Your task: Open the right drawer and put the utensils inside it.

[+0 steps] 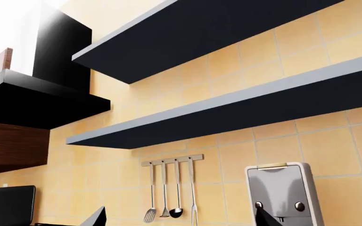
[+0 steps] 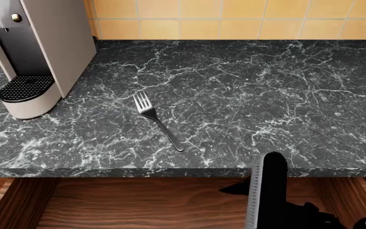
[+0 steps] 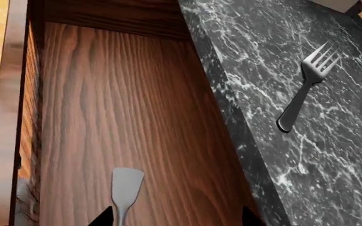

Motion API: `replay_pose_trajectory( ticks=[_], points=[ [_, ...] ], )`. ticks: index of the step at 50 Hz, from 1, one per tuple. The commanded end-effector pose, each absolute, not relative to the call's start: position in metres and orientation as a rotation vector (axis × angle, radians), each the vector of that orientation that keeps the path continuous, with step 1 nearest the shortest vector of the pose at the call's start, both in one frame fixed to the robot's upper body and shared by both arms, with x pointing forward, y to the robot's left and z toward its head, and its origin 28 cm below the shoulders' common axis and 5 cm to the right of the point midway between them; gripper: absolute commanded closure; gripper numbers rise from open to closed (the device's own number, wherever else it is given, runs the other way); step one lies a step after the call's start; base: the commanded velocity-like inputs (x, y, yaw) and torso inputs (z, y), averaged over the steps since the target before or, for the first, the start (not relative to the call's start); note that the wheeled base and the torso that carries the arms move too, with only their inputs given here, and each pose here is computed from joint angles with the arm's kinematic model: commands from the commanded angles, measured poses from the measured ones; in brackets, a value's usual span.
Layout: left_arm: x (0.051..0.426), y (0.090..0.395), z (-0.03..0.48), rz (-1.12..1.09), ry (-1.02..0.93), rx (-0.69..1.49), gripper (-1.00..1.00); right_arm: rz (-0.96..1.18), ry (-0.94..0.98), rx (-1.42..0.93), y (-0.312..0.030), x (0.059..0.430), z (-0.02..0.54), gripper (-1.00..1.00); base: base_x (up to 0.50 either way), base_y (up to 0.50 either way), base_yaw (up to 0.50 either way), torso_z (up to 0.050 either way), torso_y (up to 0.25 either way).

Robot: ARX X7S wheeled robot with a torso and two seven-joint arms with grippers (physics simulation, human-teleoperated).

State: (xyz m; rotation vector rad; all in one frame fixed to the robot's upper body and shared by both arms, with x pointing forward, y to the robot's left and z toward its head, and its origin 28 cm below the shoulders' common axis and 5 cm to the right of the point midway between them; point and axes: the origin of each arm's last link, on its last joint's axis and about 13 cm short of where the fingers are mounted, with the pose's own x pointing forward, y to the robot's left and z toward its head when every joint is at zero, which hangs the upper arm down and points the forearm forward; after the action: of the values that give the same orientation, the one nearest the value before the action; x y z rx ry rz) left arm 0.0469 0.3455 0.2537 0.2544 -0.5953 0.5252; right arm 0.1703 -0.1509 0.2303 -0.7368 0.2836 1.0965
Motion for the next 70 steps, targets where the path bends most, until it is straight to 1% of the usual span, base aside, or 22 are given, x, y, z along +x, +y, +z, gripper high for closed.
replay_pose_trajectory(
  ticks=[1, 12, 24, 28, 30, 34, 41, 50, 52, 66, 70],
  points=[
    [0.048, 0.345, 0.254, 0.524, -0.596, 0.255, -1.00, 1.113, 0.104, -0.742, -0.141, 0.155, 0.263, -1.00, 0.00, 0.00, 0.00, 0.000, 0.000],
    [0.049, 0.345, 0.253, 0.520, -0.596, 0.253, -1.00, 1.071, -0.010, -0.705, -0.139, 0.155, 0.283, -1.00, 0.00, 0.00, 0.00, 0.000, 0.000],
    [0.049, 0.345, 0.253, 0.521, -0.593, 0.254, -1.00, 0.916, -0.064, -0.581, -0.135, 0.184, 0.296, -1.00, 0.00, 0.00, 0.00, 0.000, 0.000],
    [0.050, 0.344, 0.252, 0.520, -0.590, 0.256, -1.00, 0.883, -0.036, -0.528, -0.130, 0.197, 0.302, -1.00, 0.00, 0.00, 0.00, 0.000, 0.000],
    [0.051, 0.344, 0.250, 0.519, -0.587, 0.258, -1.00, 0.788, 0.071, -0.449, -0.110, 0.223, 0.311, -1.00, 0.00, 0.00, 0.00, 0.000, 0.000],
    [0.052, 0.343, 0.249, 0.518, -0.585, 0.260, -1.00, 0.701, 0.147, -0.385, -0.094, 0.241, 0.322, -1.00, 0.00, 0.00, 0.00, 0.000, 0.000],
    [0.051, 0.344, 0.249, 0.519, -0.586, 0.261, -1.00, 0.661, 0.151, -0.319, -0.083, 0.249, 0.328, -1.00, 0.00, 0.00, 0.00, 0.000, 0.000],
    [0.050, 0.344, 0.248, 0.521, -0.588, 0.255, -1.00, 0.593, 0.238, -0.256, -0.071, 0.263, 0.325, -1.00, 0.00, 0.00, 0.00, 0.000, 0.000],
    [0.049, 0.344, 0.249, 0.522, -0.588, 0.255, -1.00, 0.605, 0.252, -0.241, -0.068, 0.263, 0.324, -1.00, 0.00, 0.00, 0.00, 0.000, 0.000],
    [0.049, 0.344, 0.248, 0.523, -0.586, 0.254, -1.00, 0.618, 0.336, -0.277, -0.038, 0.260, 0.309, -1.00, 0.00, 0.00, 0.00, 0.000, 0.000],
    [0.050, 0.344, 0.247, 0.523, -0.584, 0.253, -1.00, 0.580, 0.359, -0.277, -0.031, 0.264, 0.304, -1.00, 0.00, 0.00, 0.00, 0.000, 0.000]
  ],
)
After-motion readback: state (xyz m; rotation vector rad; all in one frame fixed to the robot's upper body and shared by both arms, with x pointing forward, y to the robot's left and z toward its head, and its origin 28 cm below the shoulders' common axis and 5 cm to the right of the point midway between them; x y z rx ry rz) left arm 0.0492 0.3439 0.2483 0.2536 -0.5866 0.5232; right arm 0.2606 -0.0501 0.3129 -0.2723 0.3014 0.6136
